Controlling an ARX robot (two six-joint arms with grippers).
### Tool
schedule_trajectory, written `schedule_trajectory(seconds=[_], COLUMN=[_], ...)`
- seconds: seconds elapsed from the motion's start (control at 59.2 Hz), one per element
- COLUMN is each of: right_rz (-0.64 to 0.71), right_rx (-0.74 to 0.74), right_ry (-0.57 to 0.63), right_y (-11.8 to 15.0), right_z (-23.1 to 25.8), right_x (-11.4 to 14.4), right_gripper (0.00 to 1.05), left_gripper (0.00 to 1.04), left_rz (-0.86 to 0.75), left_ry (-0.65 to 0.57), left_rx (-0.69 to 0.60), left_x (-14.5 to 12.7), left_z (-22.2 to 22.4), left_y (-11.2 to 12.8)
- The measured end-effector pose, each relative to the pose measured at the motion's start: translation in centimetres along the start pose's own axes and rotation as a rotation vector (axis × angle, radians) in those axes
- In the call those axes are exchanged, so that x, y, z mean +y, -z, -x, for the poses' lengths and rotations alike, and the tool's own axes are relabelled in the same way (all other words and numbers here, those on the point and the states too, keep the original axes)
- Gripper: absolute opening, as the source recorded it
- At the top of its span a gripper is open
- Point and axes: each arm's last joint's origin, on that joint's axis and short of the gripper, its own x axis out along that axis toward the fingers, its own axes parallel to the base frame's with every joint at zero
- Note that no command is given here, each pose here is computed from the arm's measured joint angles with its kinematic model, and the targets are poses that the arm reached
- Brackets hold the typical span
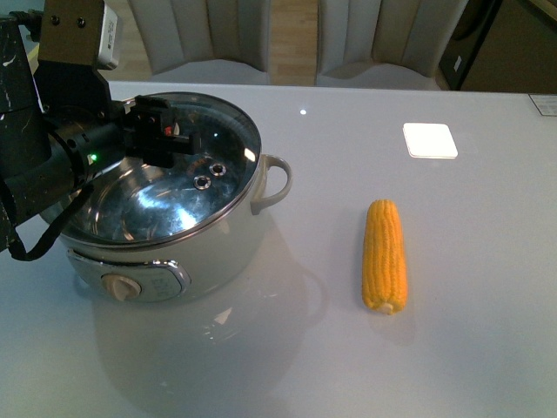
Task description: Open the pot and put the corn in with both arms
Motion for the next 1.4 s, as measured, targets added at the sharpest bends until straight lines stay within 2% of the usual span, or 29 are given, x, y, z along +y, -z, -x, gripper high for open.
schedule_trajectory(seconds=[0.169, 0.439, 0.557, 0.675, 0.827, 1.097, 1.232, 1.401], right_rz=[0.0, 0.0, 0.0, 0.0, 0.0, 0.0, 0.0, 0.0], right_rx=[0.0, 0.0, 0.0, 0.0, 0.0, 0.0, 0.0, 0.0], right_ry=[0.0, 0.0, 0.0, 0.0, 0.0, 0.0, 0.0, 0.0], right_y=[0.0, 0.0, 0.0, 0.0, 0.0, 0.0, 0.0, 0.0], right_z=[0.0, 0.0, 0.0, 0.0, 0.0, 0.0, 0.0, 0.0], right_x=[0.0, 0.0, 0.0, 0.0, 0.0, 0.0, 0.0, 0.0], right_gripper=[0.96, 0.96, 0.96, 0.96, 0.96, 0.96, 0.96, 0.96], left_gripper=[0.43, 0.43, 0.43, 0.43, 0.43, 0.43, 0.43, 0.43], left_rz=[-0.014, -0.024, -0.015, -0.002, 0.013, 0.058, 0.082, 0.096], left_ry=[-0.005, -0.025, -0.064, -0.133, -0.243, -0.463, -0.549, -0.603], left_rx=[-0.013, -0.089, -0.13, -0.156, -0.16, -0.137, -0.105, -0.073], left_x=[0.0, 0.8, 2.1, 4.5, 8.4, 15.6, 18.3, 19.9], left_z=[0.3, 1.5, 2.9, 4.9, 7.5, 11.1, 12.1, 12.5], left_y=[-1.0, -4.7, -6.2, -6.5, -5.5, -2.0, 0.4, 3.5])
